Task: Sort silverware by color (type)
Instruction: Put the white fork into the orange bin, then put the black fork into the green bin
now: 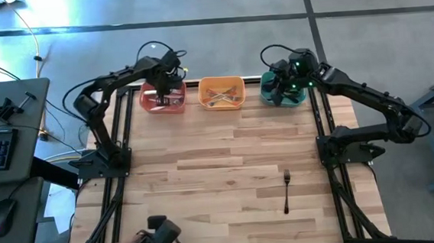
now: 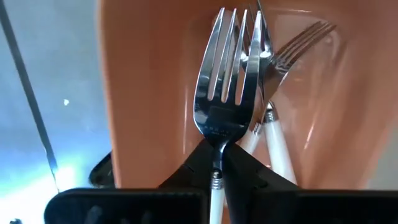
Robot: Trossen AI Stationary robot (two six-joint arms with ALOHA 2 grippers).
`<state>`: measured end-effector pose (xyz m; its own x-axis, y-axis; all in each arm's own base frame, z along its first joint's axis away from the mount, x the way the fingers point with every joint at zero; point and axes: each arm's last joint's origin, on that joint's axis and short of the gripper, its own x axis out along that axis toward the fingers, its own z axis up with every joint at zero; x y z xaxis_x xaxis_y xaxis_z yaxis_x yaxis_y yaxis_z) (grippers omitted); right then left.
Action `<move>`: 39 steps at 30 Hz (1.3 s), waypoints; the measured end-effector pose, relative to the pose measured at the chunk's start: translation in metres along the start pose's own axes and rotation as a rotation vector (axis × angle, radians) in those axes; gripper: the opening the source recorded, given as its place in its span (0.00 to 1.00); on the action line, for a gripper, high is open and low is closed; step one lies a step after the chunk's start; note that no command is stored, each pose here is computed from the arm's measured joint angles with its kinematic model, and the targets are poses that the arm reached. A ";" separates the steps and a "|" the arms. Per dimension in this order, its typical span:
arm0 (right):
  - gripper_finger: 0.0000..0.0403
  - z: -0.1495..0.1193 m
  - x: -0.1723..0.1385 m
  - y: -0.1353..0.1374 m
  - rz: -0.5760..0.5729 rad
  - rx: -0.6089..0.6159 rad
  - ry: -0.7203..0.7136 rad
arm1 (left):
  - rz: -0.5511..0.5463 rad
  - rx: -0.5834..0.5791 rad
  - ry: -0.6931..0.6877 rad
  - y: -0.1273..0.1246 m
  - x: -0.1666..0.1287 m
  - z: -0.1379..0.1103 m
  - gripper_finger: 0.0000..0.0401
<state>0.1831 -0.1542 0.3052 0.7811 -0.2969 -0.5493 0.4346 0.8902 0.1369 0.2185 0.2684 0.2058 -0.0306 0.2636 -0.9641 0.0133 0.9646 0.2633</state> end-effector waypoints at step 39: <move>0.00 -0.004 0.010 0.049 0.107 -0.010 0.060 | -0.203 -0.715 -0.672 -0.153 -0.074 0.004 0.00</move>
<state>0.2103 -0.1122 0.3030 0.7945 -0.1796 -0.5801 0.3459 0.9190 0.1892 0.2227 0.1013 0.2364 0.6082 0.2494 -0.7536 -0.5404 0.8255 -0.1628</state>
